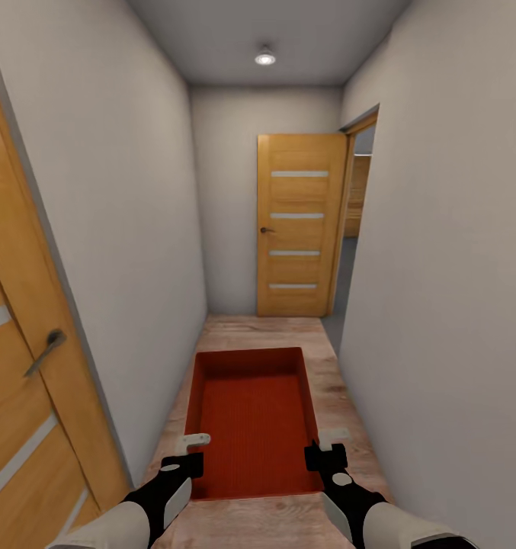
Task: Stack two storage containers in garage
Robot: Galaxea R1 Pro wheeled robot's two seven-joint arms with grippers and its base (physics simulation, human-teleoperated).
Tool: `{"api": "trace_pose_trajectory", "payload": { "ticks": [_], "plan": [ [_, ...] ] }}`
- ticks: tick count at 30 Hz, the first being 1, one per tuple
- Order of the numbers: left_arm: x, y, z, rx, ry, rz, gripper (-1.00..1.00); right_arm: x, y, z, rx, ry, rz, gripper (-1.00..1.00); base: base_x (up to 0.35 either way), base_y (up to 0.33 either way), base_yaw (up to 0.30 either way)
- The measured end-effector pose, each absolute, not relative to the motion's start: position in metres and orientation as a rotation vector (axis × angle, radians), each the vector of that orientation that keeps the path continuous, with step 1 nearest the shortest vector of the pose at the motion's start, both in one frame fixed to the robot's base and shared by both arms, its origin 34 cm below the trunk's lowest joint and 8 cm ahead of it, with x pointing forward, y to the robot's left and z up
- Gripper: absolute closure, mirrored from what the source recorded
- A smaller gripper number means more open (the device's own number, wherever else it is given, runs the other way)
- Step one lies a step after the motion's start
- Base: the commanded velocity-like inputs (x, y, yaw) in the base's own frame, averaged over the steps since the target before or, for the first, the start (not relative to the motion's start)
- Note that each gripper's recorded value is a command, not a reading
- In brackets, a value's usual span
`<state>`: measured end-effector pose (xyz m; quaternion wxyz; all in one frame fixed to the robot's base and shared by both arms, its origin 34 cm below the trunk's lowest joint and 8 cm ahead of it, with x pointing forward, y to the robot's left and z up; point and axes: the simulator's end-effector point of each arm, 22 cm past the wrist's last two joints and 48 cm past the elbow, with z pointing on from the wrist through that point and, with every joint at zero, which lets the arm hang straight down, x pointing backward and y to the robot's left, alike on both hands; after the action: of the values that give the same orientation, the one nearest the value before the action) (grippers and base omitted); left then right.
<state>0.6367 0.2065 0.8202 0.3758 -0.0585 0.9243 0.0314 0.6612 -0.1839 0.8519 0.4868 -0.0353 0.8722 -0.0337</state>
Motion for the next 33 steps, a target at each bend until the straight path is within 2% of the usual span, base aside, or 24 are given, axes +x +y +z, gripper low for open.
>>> {"api": "trace_pose_trajectory", "payload": {
  "ticks": [33],
  "plan": [
    [0.6369, 0.2067, 0.8203, -0.149, 2.365, 0.080, 1.00, 0.6612, -0.1836, 0.8520, -0.085, 2.121, -0.082, 1.00, 0.322, 0.000, 0.000]
  ]
}}
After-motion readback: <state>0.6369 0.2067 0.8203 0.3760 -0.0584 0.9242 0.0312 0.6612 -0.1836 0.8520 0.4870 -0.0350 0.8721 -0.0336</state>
